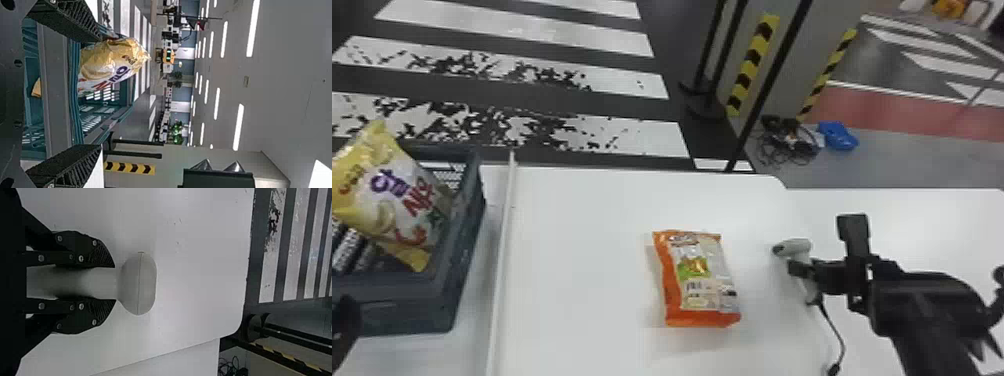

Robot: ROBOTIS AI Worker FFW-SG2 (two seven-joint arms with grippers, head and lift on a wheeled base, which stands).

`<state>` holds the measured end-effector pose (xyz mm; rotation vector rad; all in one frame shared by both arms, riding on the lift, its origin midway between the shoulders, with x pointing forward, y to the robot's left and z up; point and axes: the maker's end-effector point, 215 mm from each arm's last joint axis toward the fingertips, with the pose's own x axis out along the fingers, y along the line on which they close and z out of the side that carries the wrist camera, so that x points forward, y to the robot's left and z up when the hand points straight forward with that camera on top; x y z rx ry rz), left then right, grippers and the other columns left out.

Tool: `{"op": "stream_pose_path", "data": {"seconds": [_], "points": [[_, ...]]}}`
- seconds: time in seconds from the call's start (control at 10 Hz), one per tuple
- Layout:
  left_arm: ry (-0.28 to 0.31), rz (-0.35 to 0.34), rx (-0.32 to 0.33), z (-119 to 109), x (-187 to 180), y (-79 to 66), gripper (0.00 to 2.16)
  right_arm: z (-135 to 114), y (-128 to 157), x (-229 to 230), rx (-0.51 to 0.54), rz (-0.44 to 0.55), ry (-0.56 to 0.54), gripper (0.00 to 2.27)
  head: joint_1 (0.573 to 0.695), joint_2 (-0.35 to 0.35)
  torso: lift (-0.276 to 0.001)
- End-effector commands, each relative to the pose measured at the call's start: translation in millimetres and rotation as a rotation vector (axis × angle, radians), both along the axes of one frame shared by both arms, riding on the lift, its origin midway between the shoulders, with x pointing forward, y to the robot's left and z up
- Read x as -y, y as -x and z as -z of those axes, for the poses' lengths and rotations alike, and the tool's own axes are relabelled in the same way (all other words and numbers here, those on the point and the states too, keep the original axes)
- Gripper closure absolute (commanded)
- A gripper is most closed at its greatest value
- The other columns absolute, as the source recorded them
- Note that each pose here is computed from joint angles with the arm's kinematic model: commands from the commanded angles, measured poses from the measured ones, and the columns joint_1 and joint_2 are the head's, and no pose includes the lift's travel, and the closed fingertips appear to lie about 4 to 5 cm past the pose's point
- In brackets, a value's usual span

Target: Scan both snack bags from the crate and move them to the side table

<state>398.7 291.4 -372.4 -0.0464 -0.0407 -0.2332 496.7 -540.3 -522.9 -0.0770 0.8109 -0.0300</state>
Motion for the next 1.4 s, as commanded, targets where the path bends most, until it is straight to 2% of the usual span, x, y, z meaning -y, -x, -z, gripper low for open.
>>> {"op": "stream_pose_path", "data": {"seconds": [0.0,0.2,0.5,0.9,1.3], "points": [[0.000,0.000,0.000,0,0,0.0,0.03,-9,1,-1,0.009,0.010,0.001,2.22,0.695,-0.304,-0.099],[0.001,0.001,-0.001,0,1,0.1,0.03,-23,11,-11,0.005,0.034,0.002,2.22,0.695,-0.302,-0.099],[0.003,0.003,-0.002,1,3,0.4,0.03,-41,43,-47,-0.041,0.055,0.003,2.22,0.695,-0.289,-0.099],[0.002,0.004,-0.001,1,3,-0.9,0.03,-79,72,-106,-0.052,0.035,0.005,2.22,0.695,-0.228,-0.099],[0.003,0.006,-0.006,4,3,-0.3,0.03,-91,108,-166,-0.096,-0.006,-0.008,2.22,0.695,-0.161,-0.099]]}}
